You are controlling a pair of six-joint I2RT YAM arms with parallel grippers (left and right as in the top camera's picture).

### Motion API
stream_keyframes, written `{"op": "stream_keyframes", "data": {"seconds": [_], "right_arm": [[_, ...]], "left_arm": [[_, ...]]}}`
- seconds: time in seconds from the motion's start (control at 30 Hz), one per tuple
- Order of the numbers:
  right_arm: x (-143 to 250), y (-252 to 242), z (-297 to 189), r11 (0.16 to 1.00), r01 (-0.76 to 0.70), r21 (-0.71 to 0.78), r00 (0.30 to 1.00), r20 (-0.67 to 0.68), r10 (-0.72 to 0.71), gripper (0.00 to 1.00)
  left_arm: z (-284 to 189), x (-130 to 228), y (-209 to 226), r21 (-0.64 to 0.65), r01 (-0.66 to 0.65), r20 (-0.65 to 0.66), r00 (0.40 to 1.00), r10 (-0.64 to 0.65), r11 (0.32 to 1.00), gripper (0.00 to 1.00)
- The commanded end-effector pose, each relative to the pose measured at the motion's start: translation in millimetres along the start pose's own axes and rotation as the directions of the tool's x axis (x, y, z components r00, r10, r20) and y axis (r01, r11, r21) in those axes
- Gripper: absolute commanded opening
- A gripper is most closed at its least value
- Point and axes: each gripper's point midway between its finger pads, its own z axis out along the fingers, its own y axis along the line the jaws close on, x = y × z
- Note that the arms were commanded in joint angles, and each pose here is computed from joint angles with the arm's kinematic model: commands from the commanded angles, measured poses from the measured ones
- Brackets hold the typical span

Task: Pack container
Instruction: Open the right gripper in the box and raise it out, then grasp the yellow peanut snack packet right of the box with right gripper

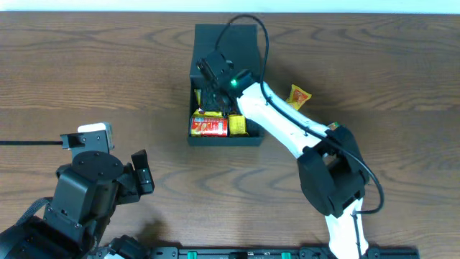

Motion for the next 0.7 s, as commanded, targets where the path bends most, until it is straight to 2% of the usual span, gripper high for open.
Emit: {"op": "stream_keyframes", "data": {"seconds": [0.0, 0.17, 0.3, 0.5, 0.67], "right_arm": [[-32.1, 16.9, -51.0, 0.996, 0.074, -0.055, 0.995, 0.072, -0.07, 0.3], [-65.0, -20.8, -130.7, 0.997, 0.049, 0.065, 0.982, 0.178, -0.06, 0.38], [-71.9, -80.8, -169.5, 0.988, -0.003, 0.152, 0.985, 0.172, -0.023, 0.38], [-51.2, -169.2, -176.9, 0.948, -0.145, 0.283, 0.989, 0.036, 0.14, 0.35], [-36.7, -202.1, -159.3, 0.926, -0.198, 0.321, 0.976, -0.022, 0.216, 0.42]], "left_arm": [[0.4, 1.3, 2.0, -0.007, 0.015, -0.003, 1.0, -0.015, 1.0, 0.95], [0.4, 1.3, 2.0, -0.007, 0.015, -0.003, 1.0, -0.015, 1.0, 0.95], [0.4, 1.4, 2.1, -0.007, 0.015, -0.003, 1.0, -0.015, 1.0, 0.95], [0.4, 1.2, 2.0, -0.007, 0.015, -0.002, 1.0, -0.015, 1.0, 0.95], [0.4, 1.4, 1.9, -0.006, 0.015, -0.003, 1.0, -0.015, 1.0, 0.95]]}}
